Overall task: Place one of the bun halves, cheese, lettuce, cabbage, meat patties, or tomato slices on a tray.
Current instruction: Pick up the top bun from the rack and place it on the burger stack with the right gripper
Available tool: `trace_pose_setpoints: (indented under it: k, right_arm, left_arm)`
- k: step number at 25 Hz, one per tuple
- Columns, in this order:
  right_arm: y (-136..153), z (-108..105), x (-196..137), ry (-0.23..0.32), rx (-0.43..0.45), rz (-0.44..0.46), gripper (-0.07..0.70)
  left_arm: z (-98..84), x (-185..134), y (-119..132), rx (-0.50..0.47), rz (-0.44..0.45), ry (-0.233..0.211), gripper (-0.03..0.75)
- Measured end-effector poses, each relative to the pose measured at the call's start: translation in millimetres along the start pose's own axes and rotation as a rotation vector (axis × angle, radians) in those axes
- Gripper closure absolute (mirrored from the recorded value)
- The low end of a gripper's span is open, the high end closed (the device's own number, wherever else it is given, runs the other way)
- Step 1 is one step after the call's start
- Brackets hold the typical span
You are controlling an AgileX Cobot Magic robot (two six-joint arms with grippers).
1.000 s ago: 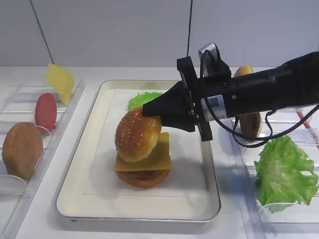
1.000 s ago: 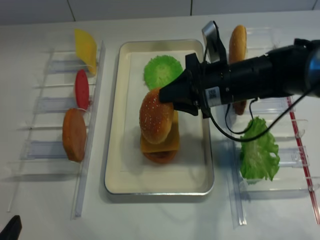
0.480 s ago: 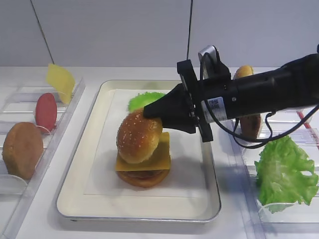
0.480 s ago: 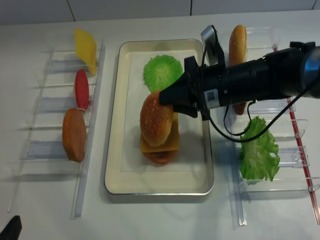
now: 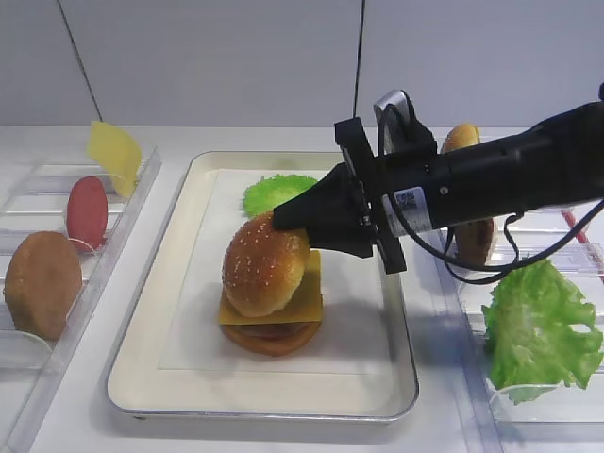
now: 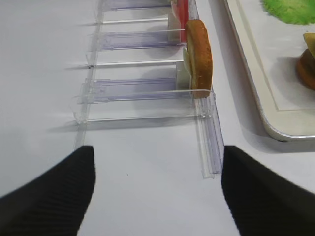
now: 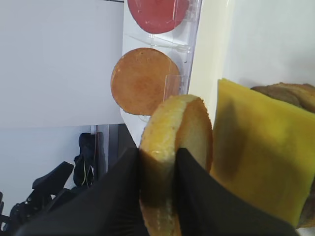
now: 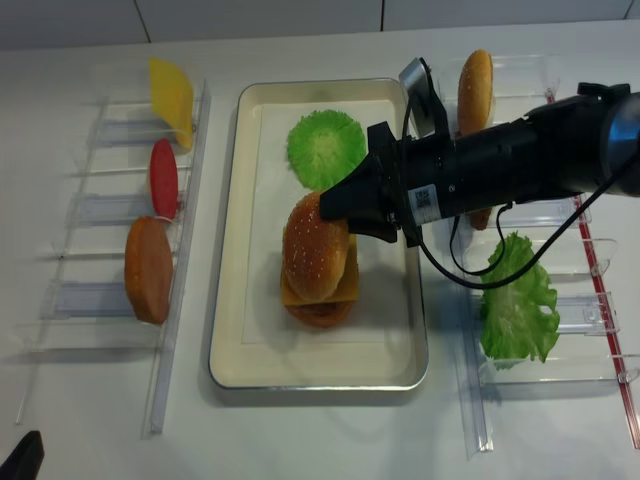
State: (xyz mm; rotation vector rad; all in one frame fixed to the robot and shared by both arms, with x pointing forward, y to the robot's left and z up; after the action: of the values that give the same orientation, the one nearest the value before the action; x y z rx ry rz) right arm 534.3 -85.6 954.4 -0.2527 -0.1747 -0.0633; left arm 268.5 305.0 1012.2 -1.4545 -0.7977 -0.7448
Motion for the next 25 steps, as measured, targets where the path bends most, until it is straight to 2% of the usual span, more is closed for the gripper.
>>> trace_pose_setpoints:
  k: [4, 9, 16, 25]
  right_arm:
    - [0, 0, 1, 0.026, 0.003, -0.004, 0.434]
    - [1, 0, 0, 0.034, 0.005, -0.003, 0.434]
    - [7, -17, 4, 0.117, 0.021, -0.019, 0.434]
    - [7, -17, 5, 0.091, 0.022, -0.021, 0.434]
  left_arm:
    - [0.0, 0, 0, 0.000, 0.000, 0.000, 0.223]
    - [0.0, 0, 0, 0.000, 0.000, 0.000, 0.223]
    - [0.0, 0, 0, 0.000, 0.000, 0.000, 0.223]
    - [0.0, 0, 0, 0.000, 0.000, 0.000, 0.223]
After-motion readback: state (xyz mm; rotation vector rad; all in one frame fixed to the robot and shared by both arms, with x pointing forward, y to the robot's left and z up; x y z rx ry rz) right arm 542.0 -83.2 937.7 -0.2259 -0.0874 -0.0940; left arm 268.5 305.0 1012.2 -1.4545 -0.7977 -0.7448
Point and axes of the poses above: a point on each arm's last joint axis where the gripper is mounted, y pointing out along that axis toward the gripper, z along the wrist's bending axis when the last joint is at zero, x = y × z, the point moved 5 cm from there along y, pointing out along that axis toward the gripper, and after that the axes turned 3 degrees about -y, right-handed, at the moved point
